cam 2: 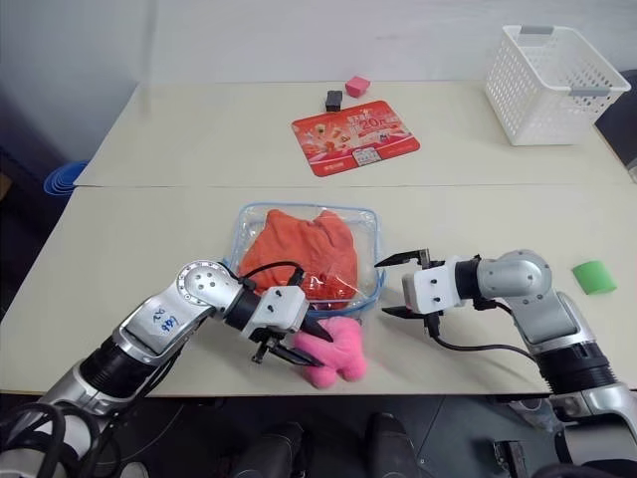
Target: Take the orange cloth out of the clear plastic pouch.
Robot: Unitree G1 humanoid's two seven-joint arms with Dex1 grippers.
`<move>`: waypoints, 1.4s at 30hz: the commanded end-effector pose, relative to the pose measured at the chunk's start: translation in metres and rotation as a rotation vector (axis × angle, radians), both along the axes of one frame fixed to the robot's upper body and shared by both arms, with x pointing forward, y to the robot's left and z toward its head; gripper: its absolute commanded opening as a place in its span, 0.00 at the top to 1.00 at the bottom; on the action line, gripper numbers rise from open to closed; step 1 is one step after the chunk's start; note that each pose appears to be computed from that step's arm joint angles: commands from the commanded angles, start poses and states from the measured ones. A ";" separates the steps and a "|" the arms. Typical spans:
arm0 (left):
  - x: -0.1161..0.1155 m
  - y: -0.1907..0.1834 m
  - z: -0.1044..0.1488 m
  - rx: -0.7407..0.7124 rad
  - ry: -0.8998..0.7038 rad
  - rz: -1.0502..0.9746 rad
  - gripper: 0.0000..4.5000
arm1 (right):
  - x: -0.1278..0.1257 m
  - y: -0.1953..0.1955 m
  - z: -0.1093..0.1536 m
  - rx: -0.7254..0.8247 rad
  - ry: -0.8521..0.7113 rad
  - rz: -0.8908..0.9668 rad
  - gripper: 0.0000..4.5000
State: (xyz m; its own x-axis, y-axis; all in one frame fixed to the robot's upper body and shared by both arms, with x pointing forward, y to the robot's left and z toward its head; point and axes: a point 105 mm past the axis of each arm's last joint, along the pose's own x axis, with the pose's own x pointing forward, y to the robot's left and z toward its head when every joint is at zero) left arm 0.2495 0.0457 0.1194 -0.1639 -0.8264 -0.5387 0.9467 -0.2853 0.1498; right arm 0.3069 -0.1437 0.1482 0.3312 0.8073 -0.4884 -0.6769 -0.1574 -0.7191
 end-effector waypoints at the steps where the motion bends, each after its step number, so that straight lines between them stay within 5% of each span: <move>1: -0.004 0.003 -0.001 0.005 -0.001 0.004 0.88 | 0.002 0.004 0.007 0.010 -0.059 0.025 0.10; 3: -0.004 0.005 -0.001 0.002 -0.005 0.011 1.00 | 0.003 0.006 0.006 0.013 -0.060 0.036 0.14; 5: -0.003 0.006 0.000 0.002 -0.011 0.021 1.00 | 0.004 0.008 0.006 0.029 -0.053 0.043 0.23; 16: 0.005 0.006 0.007 -0.036 -0.046 0.095 1.00 | 0.006 0.011 0.007 0.037 -0.046 0.071 1.00; 25: 0.007 0.027 0.020 -0.089 -0.056 0.237 1.00 | 0.016 -0.002 0.009 -0.003 -0.084 0.048 1.00; 34: -0.024 0.095 0.028 -0.082 0.008 0.526 1.00 | 0.026 -0.033 0.024 -0.041 -0.141 0.026 1.00; 42: -0.013 0.187 0.052 -0.135 -0.019 0.936 1.00 | 0.026 -0.046 0.026 -0.056 -0.146 0.021 1.00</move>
